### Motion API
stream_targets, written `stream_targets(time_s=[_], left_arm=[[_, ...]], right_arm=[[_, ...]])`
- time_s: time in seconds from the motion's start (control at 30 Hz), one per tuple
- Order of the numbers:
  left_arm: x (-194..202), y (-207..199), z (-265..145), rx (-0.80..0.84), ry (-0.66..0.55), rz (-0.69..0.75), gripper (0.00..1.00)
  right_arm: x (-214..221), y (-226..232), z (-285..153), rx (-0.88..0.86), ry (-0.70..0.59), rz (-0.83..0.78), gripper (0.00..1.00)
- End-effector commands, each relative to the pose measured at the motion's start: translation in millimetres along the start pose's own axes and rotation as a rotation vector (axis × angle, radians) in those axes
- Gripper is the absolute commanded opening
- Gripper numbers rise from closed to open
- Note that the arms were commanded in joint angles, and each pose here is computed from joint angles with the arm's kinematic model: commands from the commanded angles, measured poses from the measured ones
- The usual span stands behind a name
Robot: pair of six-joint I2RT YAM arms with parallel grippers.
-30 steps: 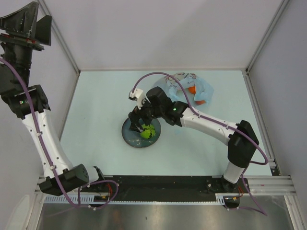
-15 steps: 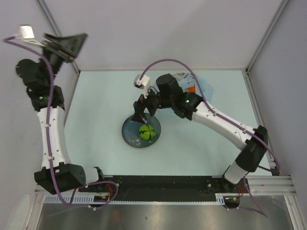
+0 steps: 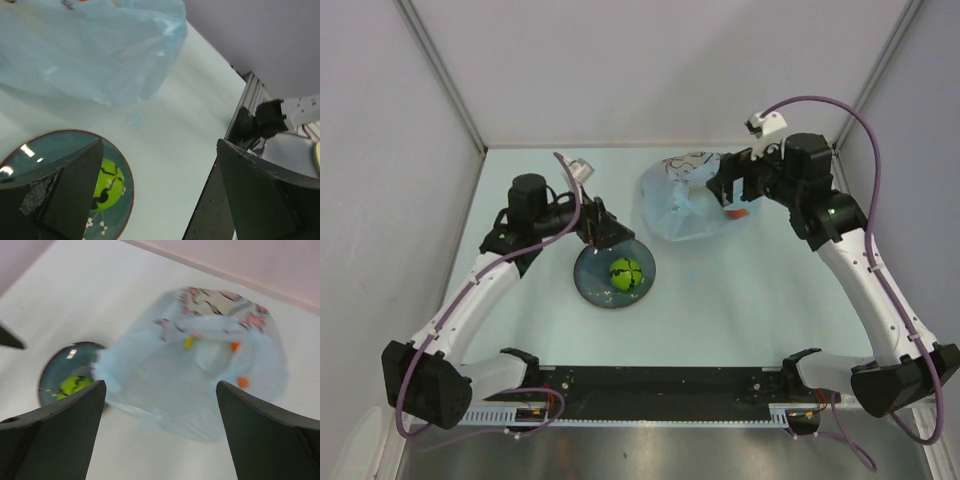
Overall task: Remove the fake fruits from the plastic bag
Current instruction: Take out the fake fruit from the plastic bag.
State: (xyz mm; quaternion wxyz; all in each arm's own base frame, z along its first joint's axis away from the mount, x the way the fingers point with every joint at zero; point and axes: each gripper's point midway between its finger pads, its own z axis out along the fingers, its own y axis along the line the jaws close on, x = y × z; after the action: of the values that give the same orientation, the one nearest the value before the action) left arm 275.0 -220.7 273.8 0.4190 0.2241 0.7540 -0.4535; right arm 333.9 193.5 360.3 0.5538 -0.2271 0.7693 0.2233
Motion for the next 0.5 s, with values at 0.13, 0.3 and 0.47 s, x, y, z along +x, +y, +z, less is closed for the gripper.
stream_targets(time_s=[0.13,0.3,0.47], left_arm=[[8.1,-20.4,58.4,0.021,0.031,0.208,1.0],[-16.2,-6.4,95.4,-0.069,-0.009,0.237,1.0],[-41.9,-14.6,122.9,-0.041,-0.025,0.264,1.0]], right_arm=[[67.7,-66.1,-12.7,0.162,0.151,0.14,0.86],[67.2,-56.8,-12.0,0.115,0.121,0.172,0.76],[66.8,-60.5,-11.0,0.13,0.111,0.167,0.76]])
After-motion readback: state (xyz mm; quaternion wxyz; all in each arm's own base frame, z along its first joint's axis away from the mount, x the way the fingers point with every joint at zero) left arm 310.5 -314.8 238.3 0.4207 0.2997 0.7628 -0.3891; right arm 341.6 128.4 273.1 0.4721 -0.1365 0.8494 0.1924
